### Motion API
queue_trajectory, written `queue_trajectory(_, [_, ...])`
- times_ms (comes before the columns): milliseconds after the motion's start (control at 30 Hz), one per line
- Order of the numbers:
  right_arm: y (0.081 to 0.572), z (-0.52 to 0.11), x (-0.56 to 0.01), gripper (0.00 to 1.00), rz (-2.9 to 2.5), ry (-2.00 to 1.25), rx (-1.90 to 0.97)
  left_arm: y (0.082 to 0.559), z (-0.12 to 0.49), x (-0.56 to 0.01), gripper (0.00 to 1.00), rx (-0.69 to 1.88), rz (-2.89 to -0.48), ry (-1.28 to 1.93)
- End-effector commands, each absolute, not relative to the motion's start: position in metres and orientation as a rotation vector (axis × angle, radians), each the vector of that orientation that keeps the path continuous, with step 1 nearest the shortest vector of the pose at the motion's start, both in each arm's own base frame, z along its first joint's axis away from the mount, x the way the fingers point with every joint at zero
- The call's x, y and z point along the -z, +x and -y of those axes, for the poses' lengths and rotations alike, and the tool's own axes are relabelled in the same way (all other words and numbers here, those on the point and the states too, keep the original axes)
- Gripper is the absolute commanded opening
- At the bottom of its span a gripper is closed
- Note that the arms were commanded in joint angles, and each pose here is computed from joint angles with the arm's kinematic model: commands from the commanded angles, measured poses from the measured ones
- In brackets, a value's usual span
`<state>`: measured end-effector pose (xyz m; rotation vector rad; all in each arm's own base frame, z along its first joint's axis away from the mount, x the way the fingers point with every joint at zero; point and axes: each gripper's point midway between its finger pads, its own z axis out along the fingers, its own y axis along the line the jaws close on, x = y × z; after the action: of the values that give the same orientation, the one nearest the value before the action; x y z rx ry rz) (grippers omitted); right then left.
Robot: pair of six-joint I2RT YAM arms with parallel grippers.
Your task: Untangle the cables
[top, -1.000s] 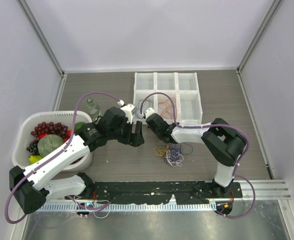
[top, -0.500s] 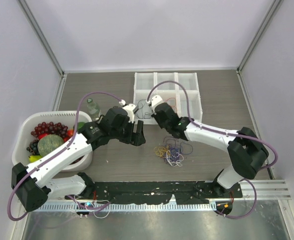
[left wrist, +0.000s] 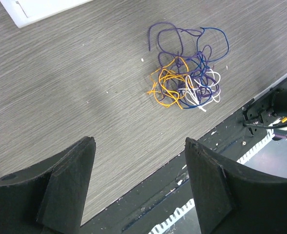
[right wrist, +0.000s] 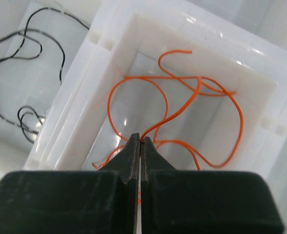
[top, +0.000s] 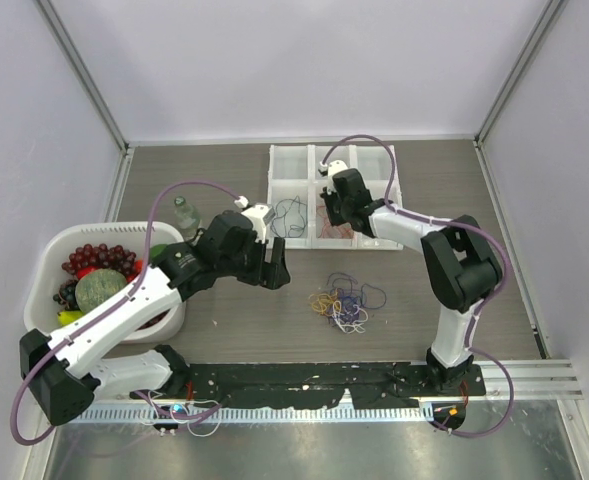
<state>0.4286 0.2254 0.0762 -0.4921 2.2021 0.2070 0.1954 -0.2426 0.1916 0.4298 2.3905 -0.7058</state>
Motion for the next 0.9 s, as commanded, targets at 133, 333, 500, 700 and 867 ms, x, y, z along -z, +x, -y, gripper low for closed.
queue_trajectory(133, [0.448,-0.238,-0.079,0.01,-2.209,-0.443,-0.238,0.206,0.237,-0.215,0.78,0.656,-2.311,0.43])
queue_trajectory(333, [0.445,-0.233,-0.1,0.22,-2.244,-0.305,-0.251,0.21,0.247,-0.204,0.78,0.663,-2.344,0.469])
queue_trajectory(500, [0.445,-0.225,-0.124,0.36,-2.281,-0.228,-0.199,0.216,0.262,-0.199,0.78,0.687,-2.358,0.518])
queue_trajectory(700, [0.435,-0.212,-0.165,0.44,-2.295,-0.164,-0.157,0.217,0.287,-0.175,0.78,0.769,-2.428,0.57])
queue_trajectory(867, [0.39,-0.189,-0.181,0.51,-2.339,-0.102,-0.169,0.215,0.314,-0.145,0.72,0.864,-2.553,0.606])
